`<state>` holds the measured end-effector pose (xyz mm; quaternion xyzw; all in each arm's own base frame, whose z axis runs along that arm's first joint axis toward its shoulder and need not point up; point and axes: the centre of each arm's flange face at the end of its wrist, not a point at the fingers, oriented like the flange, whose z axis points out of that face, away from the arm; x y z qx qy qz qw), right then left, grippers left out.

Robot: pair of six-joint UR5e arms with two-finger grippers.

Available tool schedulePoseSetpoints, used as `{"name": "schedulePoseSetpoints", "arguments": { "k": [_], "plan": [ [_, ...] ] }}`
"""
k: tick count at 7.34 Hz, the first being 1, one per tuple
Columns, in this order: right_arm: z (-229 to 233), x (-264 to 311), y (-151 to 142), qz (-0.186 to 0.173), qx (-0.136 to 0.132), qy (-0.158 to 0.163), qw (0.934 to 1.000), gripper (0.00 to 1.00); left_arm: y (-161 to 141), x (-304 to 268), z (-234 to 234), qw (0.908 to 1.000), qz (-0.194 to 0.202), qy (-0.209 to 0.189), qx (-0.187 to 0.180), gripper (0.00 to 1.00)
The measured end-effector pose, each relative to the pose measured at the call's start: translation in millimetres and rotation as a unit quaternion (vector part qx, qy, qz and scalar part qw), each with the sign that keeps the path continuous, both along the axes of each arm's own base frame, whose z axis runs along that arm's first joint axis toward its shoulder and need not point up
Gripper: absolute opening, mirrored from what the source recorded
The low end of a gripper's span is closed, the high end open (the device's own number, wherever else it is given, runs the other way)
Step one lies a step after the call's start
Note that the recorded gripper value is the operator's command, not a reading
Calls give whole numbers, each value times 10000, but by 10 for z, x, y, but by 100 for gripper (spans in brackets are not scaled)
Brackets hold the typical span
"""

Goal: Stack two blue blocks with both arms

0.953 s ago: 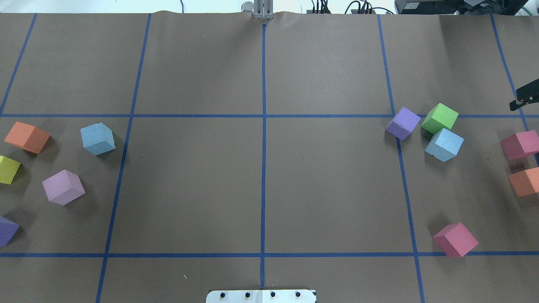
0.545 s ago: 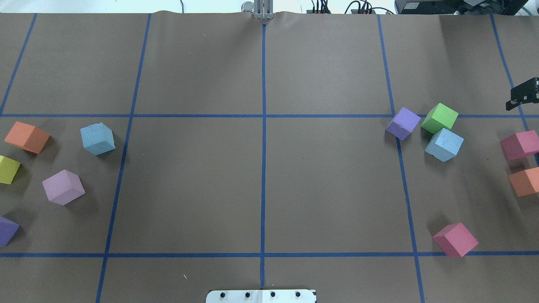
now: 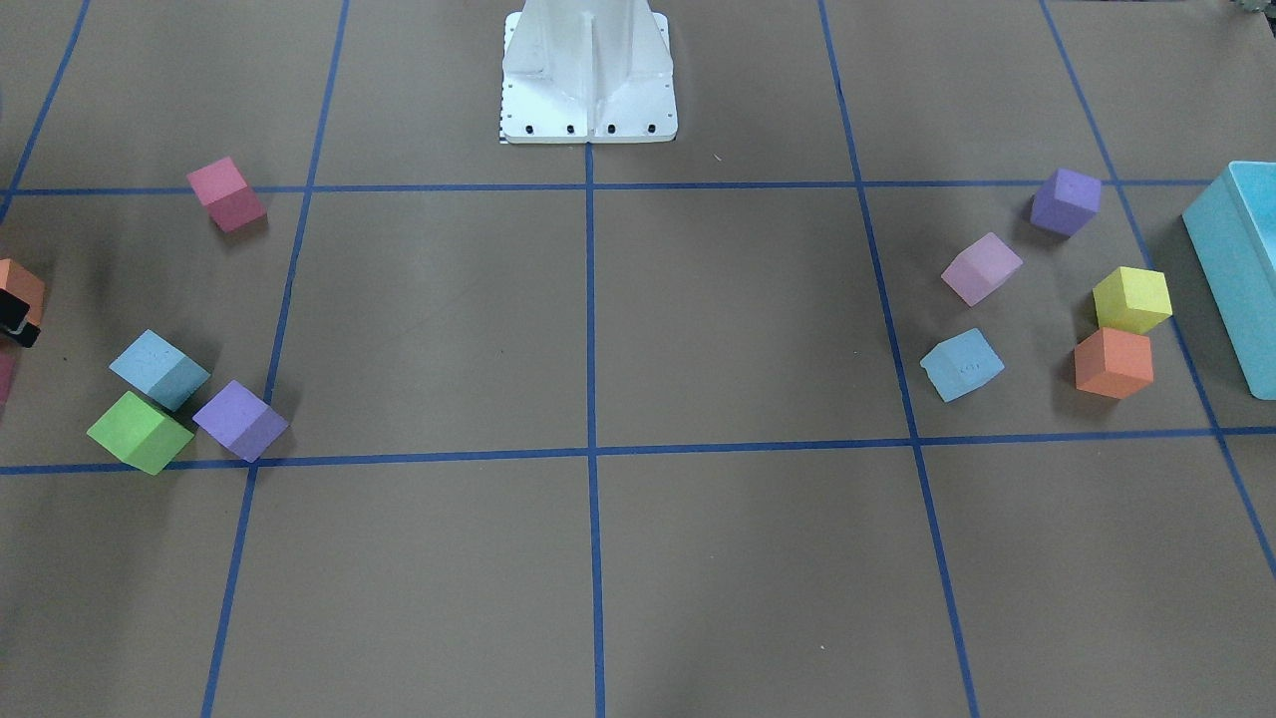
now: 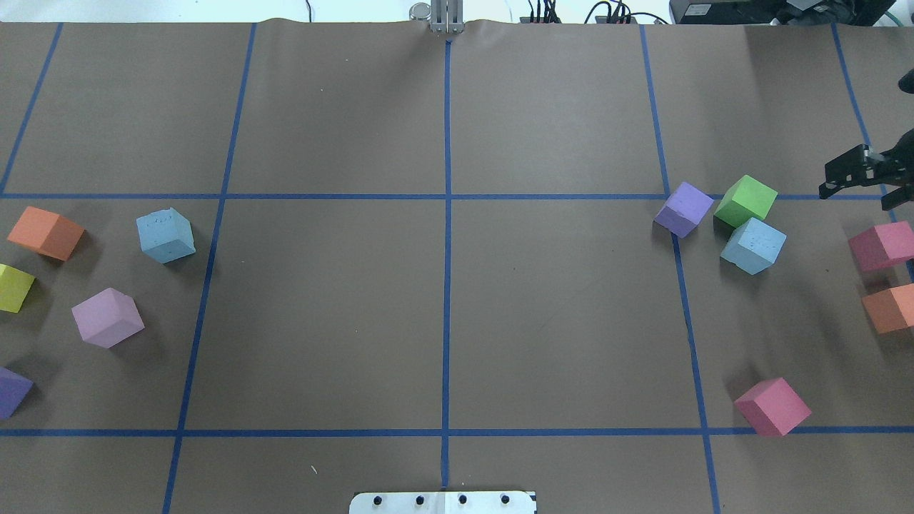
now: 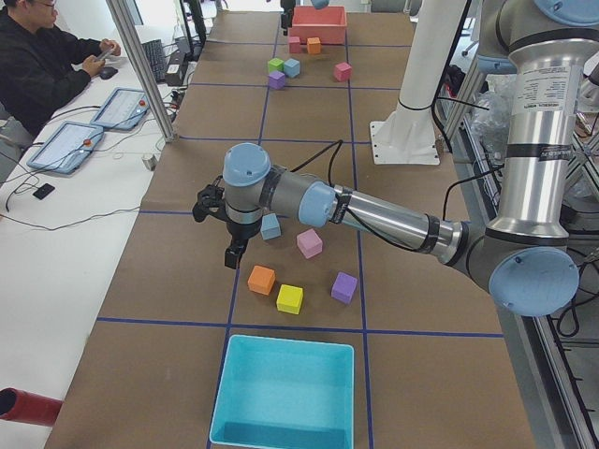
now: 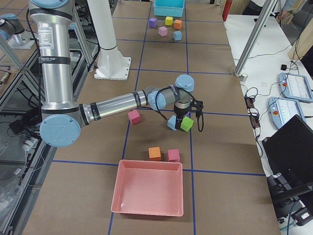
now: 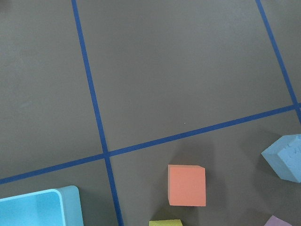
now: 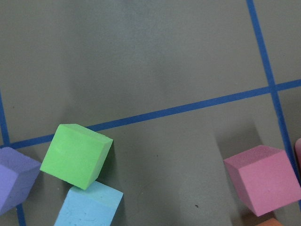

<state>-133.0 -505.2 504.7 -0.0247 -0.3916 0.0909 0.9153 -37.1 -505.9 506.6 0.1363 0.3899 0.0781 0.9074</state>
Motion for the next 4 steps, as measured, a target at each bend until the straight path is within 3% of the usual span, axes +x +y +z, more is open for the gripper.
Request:
{"name": "schedulePoseSetpoints", "arguments": {
  "k": [4],
  "plan": [
    [-69, -448, 2, -117, -220, -12, 9997, 100, 11, 4, 46, 10000, 6, 2, -49, 100]
  ]
}}
